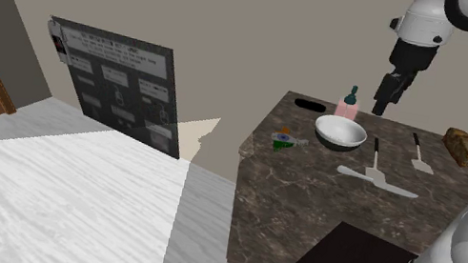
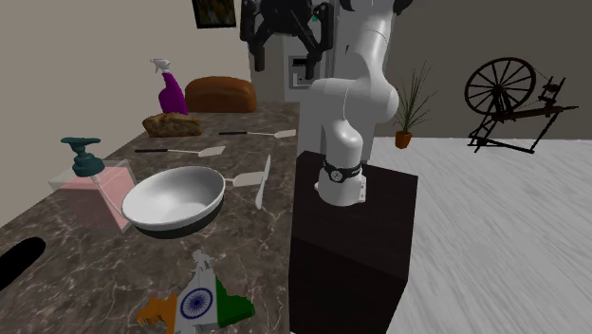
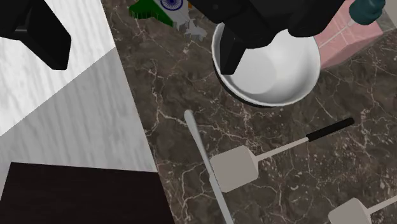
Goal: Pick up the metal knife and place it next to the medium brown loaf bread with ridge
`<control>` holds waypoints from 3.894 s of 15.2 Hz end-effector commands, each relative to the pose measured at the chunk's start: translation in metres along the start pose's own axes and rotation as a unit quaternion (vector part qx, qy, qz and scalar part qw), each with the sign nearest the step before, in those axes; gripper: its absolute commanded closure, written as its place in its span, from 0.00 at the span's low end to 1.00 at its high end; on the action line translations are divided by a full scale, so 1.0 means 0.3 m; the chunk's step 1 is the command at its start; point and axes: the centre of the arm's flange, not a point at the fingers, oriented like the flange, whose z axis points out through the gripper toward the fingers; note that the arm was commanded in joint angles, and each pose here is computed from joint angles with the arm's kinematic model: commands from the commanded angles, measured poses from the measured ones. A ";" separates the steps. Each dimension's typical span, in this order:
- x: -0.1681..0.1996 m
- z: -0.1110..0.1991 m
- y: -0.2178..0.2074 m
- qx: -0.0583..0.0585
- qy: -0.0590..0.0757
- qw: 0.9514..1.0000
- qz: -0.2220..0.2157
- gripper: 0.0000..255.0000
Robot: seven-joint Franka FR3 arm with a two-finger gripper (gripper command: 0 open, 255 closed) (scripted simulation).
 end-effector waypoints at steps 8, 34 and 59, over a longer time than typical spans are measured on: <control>-0.179 0.259 0.161 0.040 0.051 0.996 -0.055 0.00; -0.356 0.932 0.404 0.114 0.144 0.971 -0.155 0.00; -0.354 0.721 0.418 0.114 0.144 0.971 -0.155 1.00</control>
